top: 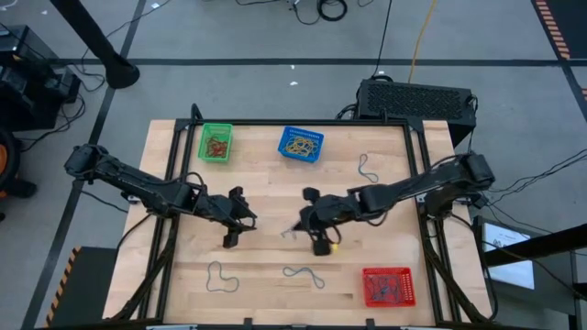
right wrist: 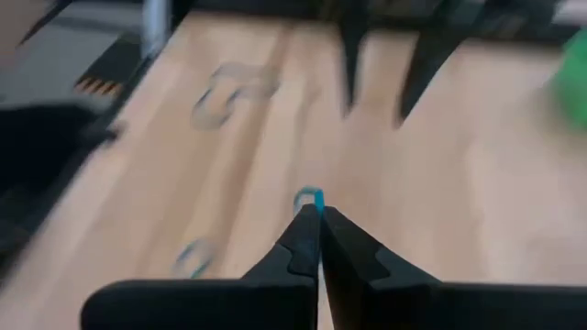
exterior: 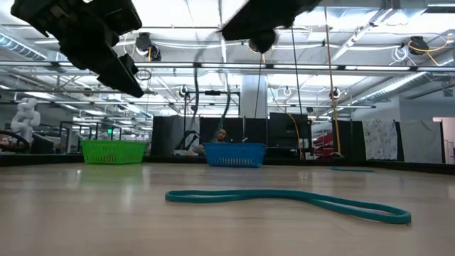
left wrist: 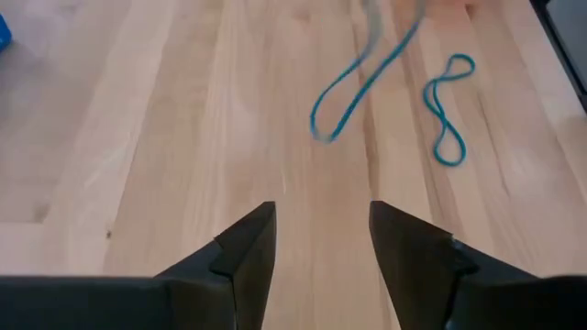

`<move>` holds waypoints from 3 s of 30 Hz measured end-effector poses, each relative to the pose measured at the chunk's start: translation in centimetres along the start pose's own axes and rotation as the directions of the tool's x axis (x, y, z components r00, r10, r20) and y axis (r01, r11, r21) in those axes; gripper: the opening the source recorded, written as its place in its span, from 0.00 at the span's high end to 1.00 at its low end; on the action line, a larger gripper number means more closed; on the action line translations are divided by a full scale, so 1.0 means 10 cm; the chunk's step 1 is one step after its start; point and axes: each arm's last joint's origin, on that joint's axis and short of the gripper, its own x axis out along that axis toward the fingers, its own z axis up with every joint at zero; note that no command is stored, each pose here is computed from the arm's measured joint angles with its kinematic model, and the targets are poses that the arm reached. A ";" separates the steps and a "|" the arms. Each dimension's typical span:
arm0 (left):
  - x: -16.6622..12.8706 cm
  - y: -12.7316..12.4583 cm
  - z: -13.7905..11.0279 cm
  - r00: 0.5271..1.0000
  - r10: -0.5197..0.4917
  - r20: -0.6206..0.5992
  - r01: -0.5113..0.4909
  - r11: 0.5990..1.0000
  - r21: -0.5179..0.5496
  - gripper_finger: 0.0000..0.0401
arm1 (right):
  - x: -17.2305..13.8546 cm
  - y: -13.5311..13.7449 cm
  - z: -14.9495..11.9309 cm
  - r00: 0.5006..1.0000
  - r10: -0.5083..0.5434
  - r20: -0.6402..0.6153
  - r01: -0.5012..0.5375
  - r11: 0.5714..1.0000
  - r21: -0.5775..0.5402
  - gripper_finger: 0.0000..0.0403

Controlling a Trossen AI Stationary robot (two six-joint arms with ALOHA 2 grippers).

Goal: Sort rubber bands into baskets
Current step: Put the blue rubber band into the red bin

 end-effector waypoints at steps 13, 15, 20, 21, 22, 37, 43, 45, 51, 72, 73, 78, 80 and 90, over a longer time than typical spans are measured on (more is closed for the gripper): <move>0.00 -0.07 -0.04 1.000 -0.030 -0.009 0.030 0.999 -0.023 0.54 | -0.98 0.58 -0.01 0.963 0.202 -0.177 -0.153 0.954 0.257 1.00; 0.00 -0.09 -0.04 0.999 -0.036 -0.010 0.036 0.999 -0.022 0.54 | -1.10 0.70 0.00 0.957 0.243 -0.157 -0.190 0.937 0.292 1.00; -0.01 -0.12 -0.05 0.999 -0.045 -0.010 0.044 0.999 -0.013 0.54 | -1.34 1.01 -0.06 0.927 0.335 -0.168 -0.251 0.887 0.387 1.00; -0.01 -0.12 -0.05 0.999 -0.043 -0.010 0.043 0.999 -0.013 0.54 | -1.38 1.06 -0.10 0.919 0.346 -0.190 -0.245 0.878 0.412 1.00; -0.01 -0.12 -0.05 0.999 -0.042 -0.010 0.042 0.999 -0.014 0.54 | -1.41 1.11 -0.14 0.911 0.351 -0.218 -0.231 0.870 0.436 1.00; -0.01 -0.12 -0.05 0.999 -0.032 -0.006 0.032 0.999 -0.014 0.54 | -1.80 1.46 -0.63 0.765 0.304 -0.567 0.142 0.779 0.610 1.00; 0.00 -0.12 -0.05 0.999 -0.032 -0.006 0.032 0.999 -0.014 0.54 | -1.96 1.55 -0.78 0.692 0.290 -0.661 0.275 0.741 0.613 1.00; 0.00 -0.12 -0.05 0.999 -0.032 -0.006 0.032 0.999 -0.014 0.54 | -2.01 1.56 -0.82 0.667 0.285 -0.688 0.313 0.731 0.607 1.00; 0.00 -0.12 -0.05 0.999 -0.031 -0.006 0.031 0.999 -0.014 0.54 | -2.01 1.57 -0.83 0.708 0.245 -0.662 0.339 0.705 0.623 1.00; -0.02 -0.24 -0.09 0.982 -0.179 -0.054 0.178 0.984 -0.022 0.54 | -1.61 1.75 -0.98 0.753 0.067 -0.655 0.316 0.836 0.449 0.99; -0.03 -0.25 -0.10 0.980 -0.192 -0.059 0.191 0.981 -0.018 0.54 | -1.58 1.77 -1.00 0.738 0.066 -0.671 0.325 0.838 0.439 0.98; -0.06 -0.36 -0.09 0.970 -0.234 -0.058 0.235 0.972 0.011 0.54 | -1.46 1.79 -1.09 0.677 0.058 -0.734 0.365 0.839 0.403 0.93; -0.07 -0.41 -0.09 0.966 -0.254 -0.051 0.255 0.967 0.024 0.54 | -1.44 1.78 -1.10 0.656 0.060 -0.752 0.377 0.838 0.395 0.90; -0.14 -0.63 -0.15 0.940 -0.337 -0.049 0.337 0.941 -0.021 0.54 | -1.37 1.72 -1.02 0.645 0.138 -0.752 0.329 0.838 0.436 0.80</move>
